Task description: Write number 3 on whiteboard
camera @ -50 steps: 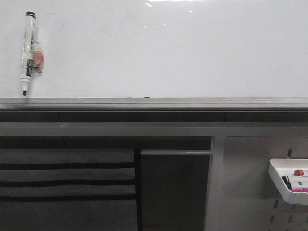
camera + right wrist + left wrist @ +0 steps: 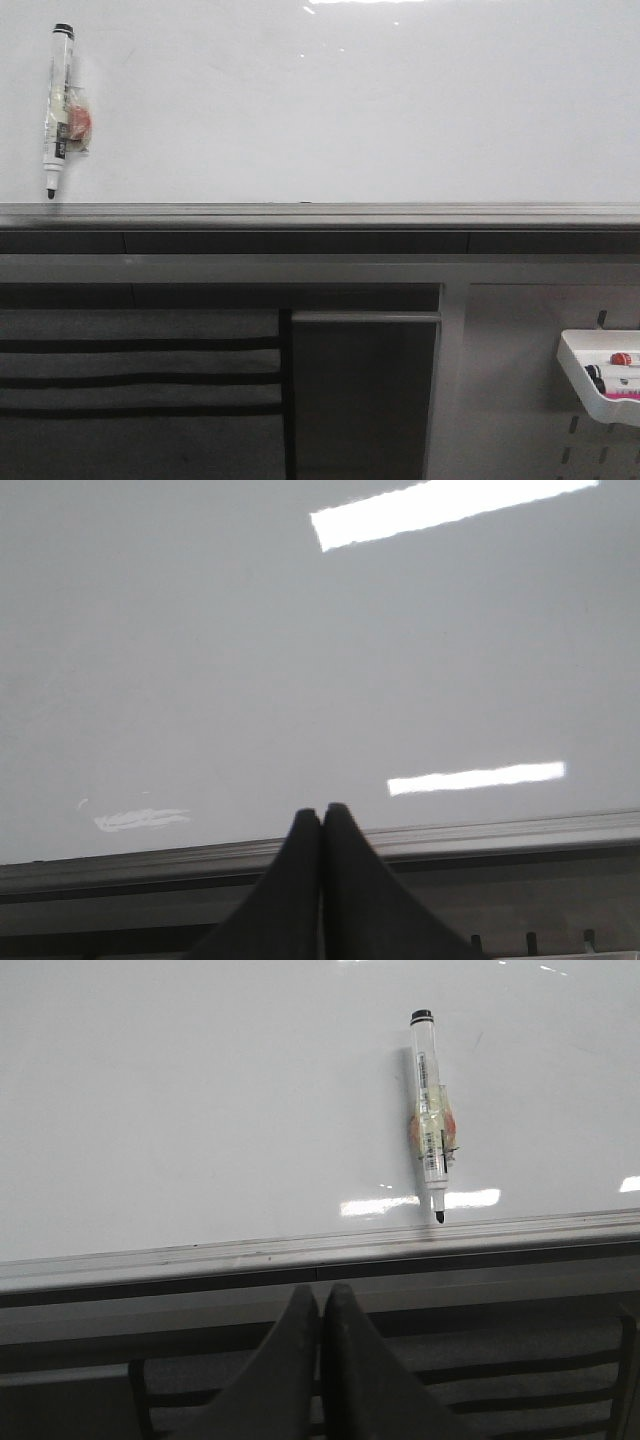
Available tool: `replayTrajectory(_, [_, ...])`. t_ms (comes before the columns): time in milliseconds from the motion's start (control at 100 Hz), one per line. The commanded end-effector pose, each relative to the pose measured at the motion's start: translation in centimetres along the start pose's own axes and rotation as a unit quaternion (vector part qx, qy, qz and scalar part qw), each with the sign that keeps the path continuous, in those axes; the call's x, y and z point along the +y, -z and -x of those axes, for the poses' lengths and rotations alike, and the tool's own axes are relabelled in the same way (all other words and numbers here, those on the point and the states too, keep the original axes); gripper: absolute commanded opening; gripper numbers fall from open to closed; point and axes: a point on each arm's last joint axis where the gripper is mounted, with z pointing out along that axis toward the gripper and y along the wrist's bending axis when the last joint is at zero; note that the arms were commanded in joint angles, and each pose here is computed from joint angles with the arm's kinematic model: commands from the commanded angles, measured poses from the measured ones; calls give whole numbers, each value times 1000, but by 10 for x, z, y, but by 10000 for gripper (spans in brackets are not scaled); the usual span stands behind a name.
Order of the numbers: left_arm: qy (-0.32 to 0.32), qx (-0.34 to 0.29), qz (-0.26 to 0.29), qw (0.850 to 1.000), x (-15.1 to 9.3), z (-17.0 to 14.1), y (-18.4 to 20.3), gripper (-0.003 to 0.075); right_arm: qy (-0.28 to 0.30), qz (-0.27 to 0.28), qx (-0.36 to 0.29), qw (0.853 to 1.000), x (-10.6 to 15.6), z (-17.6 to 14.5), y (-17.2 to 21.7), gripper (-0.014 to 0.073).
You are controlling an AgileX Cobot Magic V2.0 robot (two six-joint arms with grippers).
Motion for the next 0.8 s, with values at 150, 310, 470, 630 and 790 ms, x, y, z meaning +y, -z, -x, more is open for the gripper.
replayTrajectory(150, [10, -57, 10, 998, 2, 9, 3, -18, 9, 4, -42, 999, 0, 2, 2, -74])
replayTrajectory(310, [10, -57, 10, 998, 2, 9, 3, -18, 9, 4, -42, 999, 0, 2, 2, -74])
replayTrajectory(470, [10, -57, 10, 998, 2, 9, 3, -18, 24, 3, -35, 999, 0, 1, 2, -74])
replayTrajectory(630, [10, -57, 10, 998, 2, 9, 3, -18, 35, 2, -23, 999, 0, -1, 1, -74])
replayTrajectory(790, [10, -58, 10, 998, 2, 9, 3, -18, 43, 3, -23, 999, 0, -1, 1, -74])
